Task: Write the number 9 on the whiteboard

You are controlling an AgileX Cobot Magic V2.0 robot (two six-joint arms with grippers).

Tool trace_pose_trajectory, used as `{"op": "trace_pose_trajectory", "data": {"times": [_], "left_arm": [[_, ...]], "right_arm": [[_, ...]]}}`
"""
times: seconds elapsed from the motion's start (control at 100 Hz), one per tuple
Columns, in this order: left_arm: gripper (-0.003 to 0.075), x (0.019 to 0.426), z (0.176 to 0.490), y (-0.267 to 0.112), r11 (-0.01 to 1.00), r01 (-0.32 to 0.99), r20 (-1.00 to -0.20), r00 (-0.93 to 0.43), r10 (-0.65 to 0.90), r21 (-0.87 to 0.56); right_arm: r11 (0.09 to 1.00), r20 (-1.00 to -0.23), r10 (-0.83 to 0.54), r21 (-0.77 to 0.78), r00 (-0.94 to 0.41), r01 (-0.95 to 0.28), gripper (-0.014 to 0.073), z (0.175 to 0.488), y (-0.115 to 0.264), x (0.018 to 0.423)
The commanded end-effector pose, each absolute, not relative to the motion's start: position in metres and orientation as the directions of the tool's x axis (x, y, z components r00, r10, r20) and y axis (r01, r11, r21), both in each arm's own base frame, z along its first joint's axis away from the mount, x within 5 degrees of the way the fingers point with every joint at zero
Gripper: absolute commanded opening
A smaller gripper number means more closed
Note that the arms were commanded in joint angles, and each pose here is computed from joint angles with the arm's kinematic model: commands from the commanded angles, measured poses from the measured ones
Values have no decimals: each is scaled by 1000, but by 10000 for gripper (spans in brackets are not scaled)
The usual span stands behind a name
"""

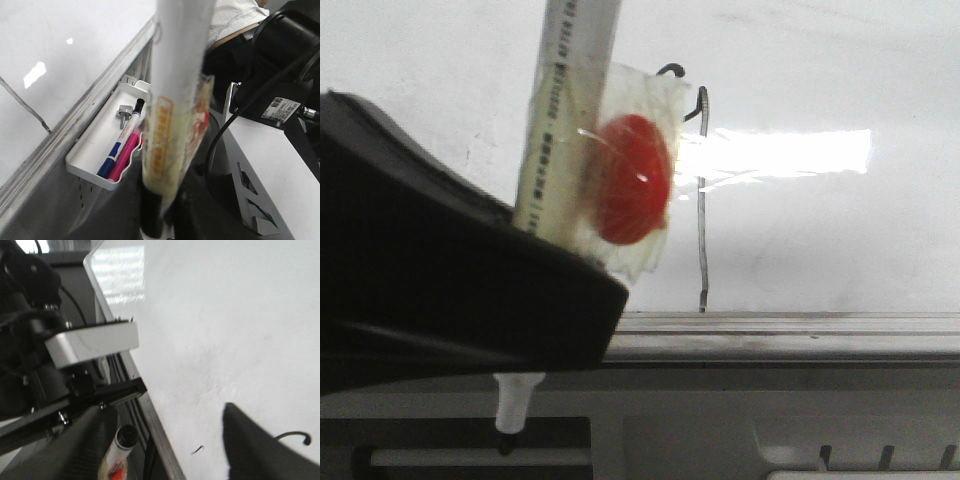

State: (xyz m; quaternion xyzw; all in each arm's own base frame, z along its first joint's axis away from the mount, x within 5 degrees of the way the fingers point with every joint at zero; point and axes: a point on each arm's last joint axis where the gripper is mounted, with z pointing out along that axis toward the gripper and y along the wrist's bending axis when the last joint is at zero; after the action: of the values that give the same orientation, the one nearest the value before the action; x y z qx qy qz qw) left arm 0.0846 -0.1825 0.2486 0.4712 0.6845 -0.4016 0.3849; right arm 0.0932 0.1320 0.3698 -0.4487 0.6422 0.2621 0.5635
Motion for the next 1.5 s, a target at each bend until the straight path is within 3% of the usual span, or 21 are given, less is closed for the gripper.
{"op": "trace_pose_trajectory", "data": {"times": [0.0,0.03,0.06,0.15,0.27,0.46,0.6,0.83,1.49], "left_arm": [[-20,83,261,-185,215,949,-917,-287,277,-231],[-20,84,261,-185,217,948,-917,-287,277,-231],[-20,84,261,-185,222,947,-917,-288,277,-231],[-20,86,261,-185,250,937,-914,-309,265,-245],[-20,97,261,-183,375,887,-898,-371,235,-269],[-20,127,277,-173,678,659,-864,-499,72,-324],[-20,141,292,-166,788,523,-869,-494,-31,-326],[-20,151,302,-169,823,477,-878,-476,-53,-309],[-20,167,262,-194,854,417,-804,-595,-2,-311]], "right_arm": [[538,-982,-133,-184,133,-823,127,400,115,86],[543,-982,-118,-187,146,-819,-2,403,112,83],[549,-982,-99,-186,158,-815,-75,406,108,80],[555,-984,-70,-175,164,-813,-69,409,102,75],[544,-984,-73,-177,164,-821,-69,409,100,71],[541,-984,-76,-177,161,-822,-69,409,100,71],[541,-984,-77,-176,160,-822,-69,408,100,71],[538,-986,-91,-166,139,-826,-69,400,102,73],[533,-994,-74,-112,86,-839,-69,393,104,73]]}}
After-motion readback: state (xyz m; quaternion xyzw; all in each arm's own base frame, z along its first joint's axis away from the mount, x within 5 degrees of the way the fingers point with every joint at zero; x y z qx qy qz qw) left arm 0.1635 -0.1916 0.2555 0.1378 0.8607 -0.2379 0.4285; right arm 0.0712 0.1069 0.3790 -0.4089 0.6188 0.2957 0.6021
